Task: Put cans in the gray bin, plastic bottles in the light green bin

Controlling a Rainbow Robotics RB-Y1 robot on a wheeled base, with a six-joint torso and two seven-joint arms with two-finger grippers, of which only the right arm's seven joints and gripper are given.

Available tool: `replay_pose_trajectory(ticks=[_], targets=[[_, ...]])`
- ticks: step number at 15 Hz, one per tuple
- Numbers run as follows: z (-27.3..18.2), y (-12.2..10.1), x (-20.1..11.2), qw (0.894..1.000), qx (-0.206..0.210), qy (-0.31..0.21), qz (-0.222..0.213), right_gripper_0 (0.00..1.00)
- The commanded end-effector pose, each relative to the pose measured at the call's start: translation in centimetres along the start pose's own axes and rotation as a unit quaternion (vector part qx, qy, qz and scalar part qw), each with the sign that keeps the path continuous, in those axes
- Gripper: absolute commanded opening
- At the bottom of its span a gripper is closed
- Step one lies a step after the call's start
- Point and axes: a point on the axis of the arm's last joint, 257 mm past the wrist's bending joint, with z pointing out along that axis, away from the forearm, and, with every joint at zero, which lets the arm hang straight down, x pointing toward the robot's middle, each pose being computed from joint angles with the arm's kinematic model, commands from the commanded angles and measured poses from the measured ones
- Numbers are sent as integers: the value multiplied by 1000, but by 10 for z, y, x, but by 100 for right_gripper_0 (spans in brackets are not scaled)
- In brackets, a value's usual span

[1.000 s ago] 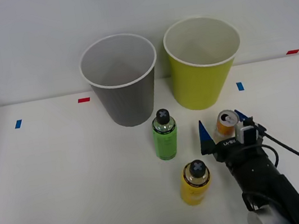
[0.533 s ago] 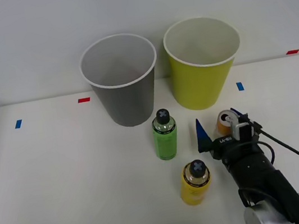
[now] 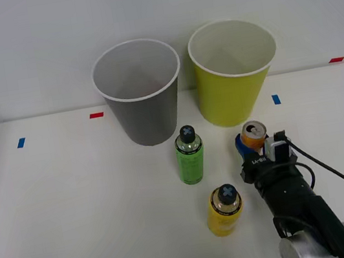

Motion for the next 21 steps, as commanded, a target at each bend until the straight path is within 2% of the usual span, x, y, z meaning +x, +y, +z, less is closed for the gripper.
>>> replay_pose_trajectory(ticks=[1, 7, 13, 17, 21], targets=[[0, -2, -4, 1000, 3, -8, 1, 5], [-9, -12, -5, 1000, 4, -17, -23, 5], [-19, -19, -6, 999, 13, -31, -28, 5], [-46, -34, -7, 997, 22, -55, -44, 3], [-74, -37, -11, 996, -6, -74, -57, 1]])
